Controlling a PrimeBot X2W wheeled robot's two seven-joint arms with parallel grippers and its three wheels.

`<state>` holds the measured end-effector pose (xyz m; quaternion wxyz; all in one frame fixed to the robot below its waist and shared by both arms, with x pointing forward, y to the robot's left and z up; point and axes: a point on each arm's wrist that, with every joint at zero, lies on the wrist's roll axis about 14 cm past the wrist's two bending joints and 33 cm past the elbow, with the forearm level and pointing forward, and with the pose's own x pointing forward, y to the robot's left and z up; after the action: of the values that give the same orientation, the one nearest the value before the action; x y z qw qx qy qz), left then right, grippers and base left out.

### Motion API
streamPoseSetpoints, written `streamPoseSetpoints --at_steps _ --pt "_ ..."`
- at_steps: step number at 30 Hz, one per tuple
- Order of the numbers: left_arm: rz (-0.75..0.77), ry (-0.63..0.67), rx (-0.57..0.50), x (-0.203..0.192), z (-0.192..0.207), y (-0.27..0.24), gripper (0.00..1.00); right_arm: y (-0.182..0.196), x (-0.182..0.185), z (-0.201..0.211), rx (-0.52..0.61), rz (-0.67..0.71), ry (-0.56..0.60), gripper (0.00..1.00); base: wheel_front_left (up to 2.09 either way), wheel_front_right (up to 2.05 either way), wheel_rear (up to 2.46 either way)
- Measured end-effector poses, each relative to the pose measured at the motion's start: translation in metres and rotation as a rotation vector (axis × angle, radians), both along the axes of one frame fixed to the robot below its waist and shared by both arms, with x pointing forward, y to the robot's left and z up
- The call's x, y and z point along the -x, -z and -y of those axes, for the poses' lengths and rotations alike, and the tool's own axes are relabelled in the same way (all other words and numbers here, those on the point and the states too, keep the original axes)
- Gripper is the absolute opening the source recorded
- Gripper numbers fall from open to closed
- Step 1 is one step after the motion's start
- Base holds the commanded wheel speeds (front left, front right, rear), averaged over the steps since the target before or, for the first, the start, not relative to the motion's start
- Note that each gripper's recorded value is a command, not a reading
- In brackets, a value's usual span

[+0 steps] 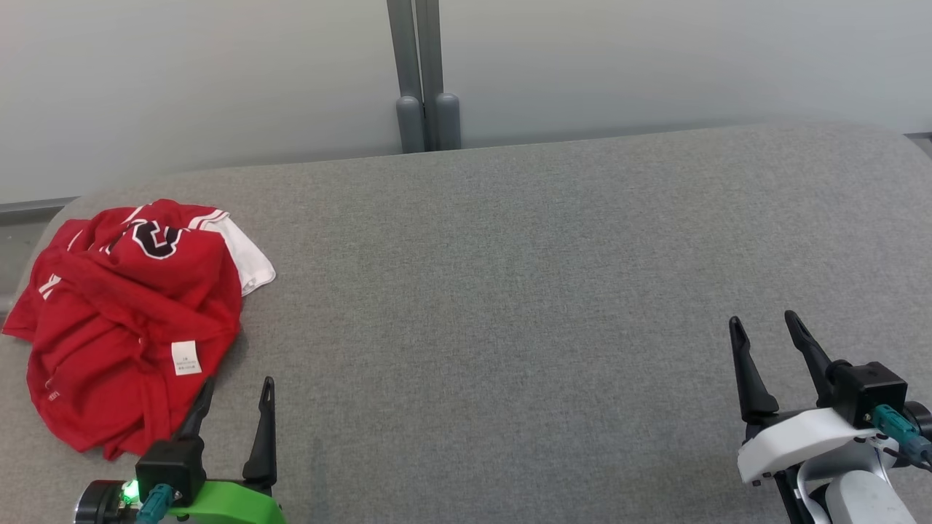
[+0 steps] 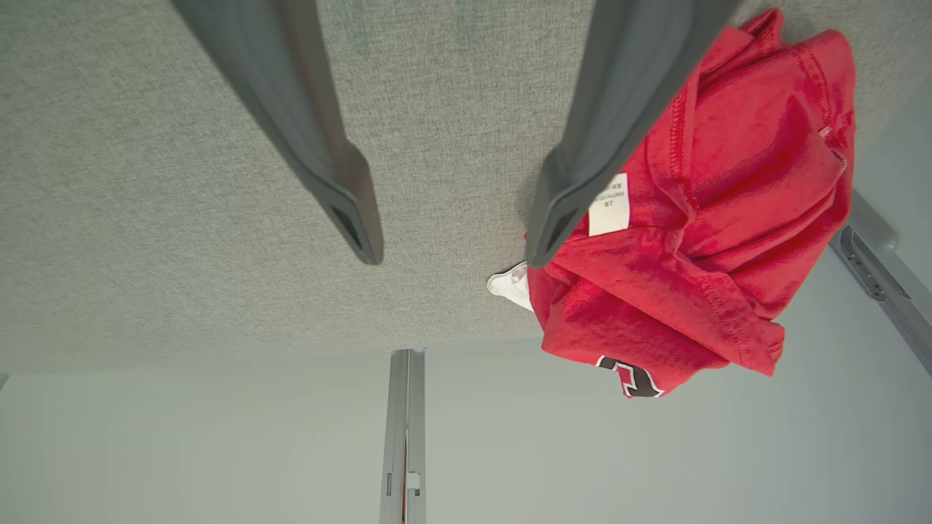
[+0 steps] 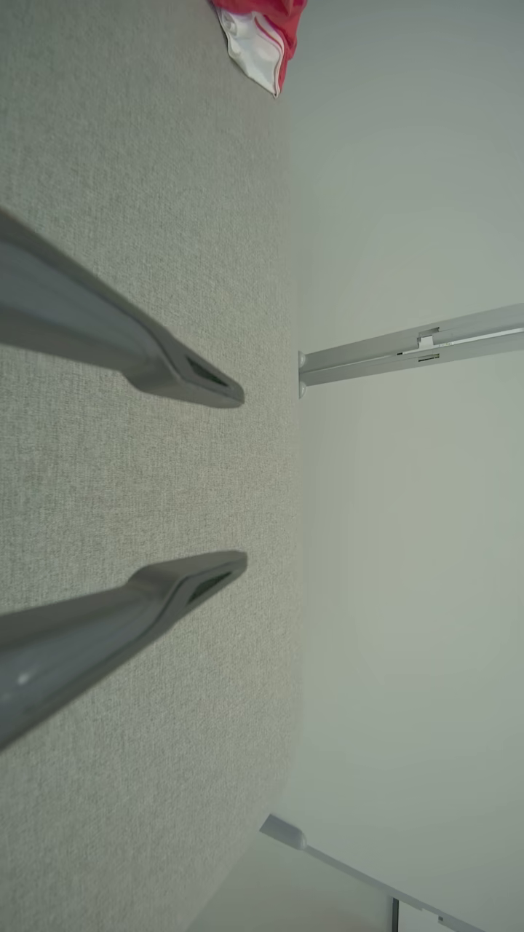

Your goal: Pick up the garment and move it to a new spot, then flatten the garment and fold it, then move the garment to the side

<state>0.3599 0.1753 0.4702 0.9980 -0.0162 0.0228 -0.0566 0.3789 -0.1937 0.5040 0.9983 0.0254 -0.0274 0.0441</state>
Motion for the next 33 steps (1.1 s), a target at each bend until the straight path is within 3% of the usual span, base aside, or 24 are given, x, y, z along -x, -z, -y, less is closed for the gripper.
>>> streamPoseSetpoints --at_steps 23,33 --pt "-0.006 0.007 -0.036 0.0 0.0 0.005 1.0 0.003 0.002 0.004 0.044 -0.002 0.005 1.0 0.0 0.0 0.0" --pt "-0.002 -0.101 -0.031 0.018 -0.033 0.003 1.0 0.01 -0.006 -0.035 0.044 -0.019 -0.114 1.0 0.0 0.0 0.0"
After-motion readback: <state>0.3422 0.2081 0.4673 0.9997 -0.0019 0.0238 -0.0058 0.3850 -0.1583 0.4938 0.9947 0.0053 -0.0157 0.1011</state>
